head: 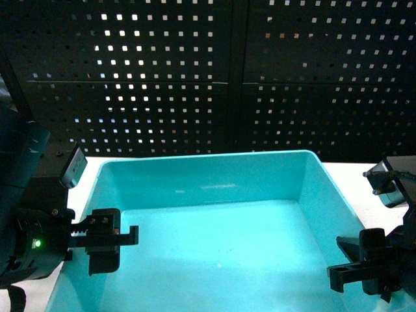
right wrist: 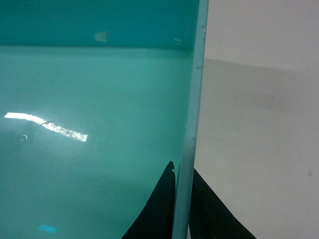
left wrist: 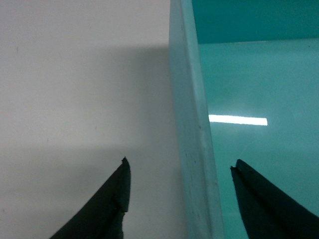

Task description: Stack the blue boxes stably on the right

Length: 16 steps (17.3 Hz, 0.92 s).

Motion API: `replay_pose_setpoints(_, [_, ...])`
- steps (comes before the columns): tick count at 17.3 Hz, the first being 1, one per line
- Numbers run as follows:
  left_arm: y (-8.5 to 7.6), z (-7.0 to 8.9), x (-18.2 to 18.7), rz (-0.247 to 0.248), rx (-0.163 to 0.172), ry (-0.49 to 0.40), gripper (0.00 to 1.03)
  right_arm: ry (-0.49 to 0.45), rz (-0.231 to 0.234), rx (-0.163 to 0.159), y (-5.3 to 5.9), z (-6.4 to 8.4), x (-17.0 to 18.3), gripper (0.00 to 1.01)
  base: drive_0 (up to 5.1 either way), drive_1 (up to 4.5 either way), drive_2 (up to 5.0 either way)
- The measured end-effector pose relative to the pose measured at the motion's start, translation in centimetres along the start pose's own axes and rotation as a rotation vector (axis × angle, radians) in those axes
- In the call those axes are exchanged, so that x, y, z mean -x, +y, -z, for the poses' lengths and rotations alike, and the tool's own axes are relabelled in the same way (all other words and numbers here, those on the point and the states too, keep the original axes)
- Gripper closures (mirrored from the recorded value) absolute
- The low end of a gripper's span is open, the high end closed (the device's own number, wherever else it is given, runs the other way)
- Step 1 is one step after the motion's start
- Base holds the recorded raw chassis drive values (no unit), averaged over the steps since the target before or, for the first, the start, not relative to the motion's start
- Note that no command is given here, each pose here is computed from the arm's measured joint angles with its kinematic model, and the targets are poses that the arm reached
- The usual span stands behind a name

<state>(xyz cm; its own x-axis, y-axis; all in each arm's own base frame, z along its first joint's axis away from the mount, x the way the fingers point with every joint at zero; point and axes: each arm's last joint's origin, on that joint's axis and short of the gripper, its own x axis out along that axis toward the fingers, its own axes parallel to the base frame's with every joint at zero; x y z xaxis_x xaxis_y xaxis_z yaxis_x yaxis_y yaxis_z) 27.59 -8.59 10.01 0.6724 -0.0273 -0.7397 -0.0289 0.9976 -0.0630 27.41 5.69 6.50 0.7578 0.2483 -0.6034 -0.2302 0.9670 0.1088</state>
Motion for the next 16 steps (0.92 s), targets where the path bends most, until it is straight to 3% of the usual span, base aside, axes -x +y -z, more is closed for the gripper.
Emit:
replay_pose_setpoints(4, [-0.5, 0.6, 0.1, 0.016, 0.019, 0.003, 0.94, -0.002, 0.003, 0.001, 0.0, 0.2, 0.1, 0.94, 0.0, 0.00, 0.0])
replay_pose_setpoints(5, [-0.5, 0.6, 0.2, 0.017, 0.030, -0.004, 1.02, -0.005, 0.005, 0.002, 0.0, 0.2, 0.2, 0.94, 0.0, 0.00, 0.0])
replay_pose_setpoints(9, [-0.5, 0.5, 0.5, 0.025, 0.014, -0.038, 1.01, -0.034, 0.015, -0.005, -0.1, 0.4, 0.5, 0.94, 0.0, 0.00, 0.0])
replay_pose_setpoints(12, [-1.3, -0.9, 1.8, 0.078, -0.045, -0.095, 1.01, -0.022, 0.051, -0.079, -1.9, -0.7, 0.9, 0.94, 0.0, 0.00, 0.0])
replay_pose_setpoints(13, [-1.5, -1.6, 2.2, 0.096, -0.050, -0.122, 1.01, -0.040, 0.059, -0.088, -2.3, -1.4, 1.2, 0.94, 0.0, 0.00, 0.0])
replay_pose_setpoints(14, [-1.8, -2.7, 2.8, 0.113, -0.047, -0.160, 1.01, -0.092, 0.065, -0.087, -2.6, -3.1, 1.6, 0.94, 0.0, 0.00, 0.0])
replay_pose_setpoints(16, [-2.2, -5.1, 4.3, 0.143, -0.040, -0.246, 1.01, -0.194, 0.073, -0.063, -2.9, -6.0, 2.5, 0.94, 0.0, 0.00, 0.0])
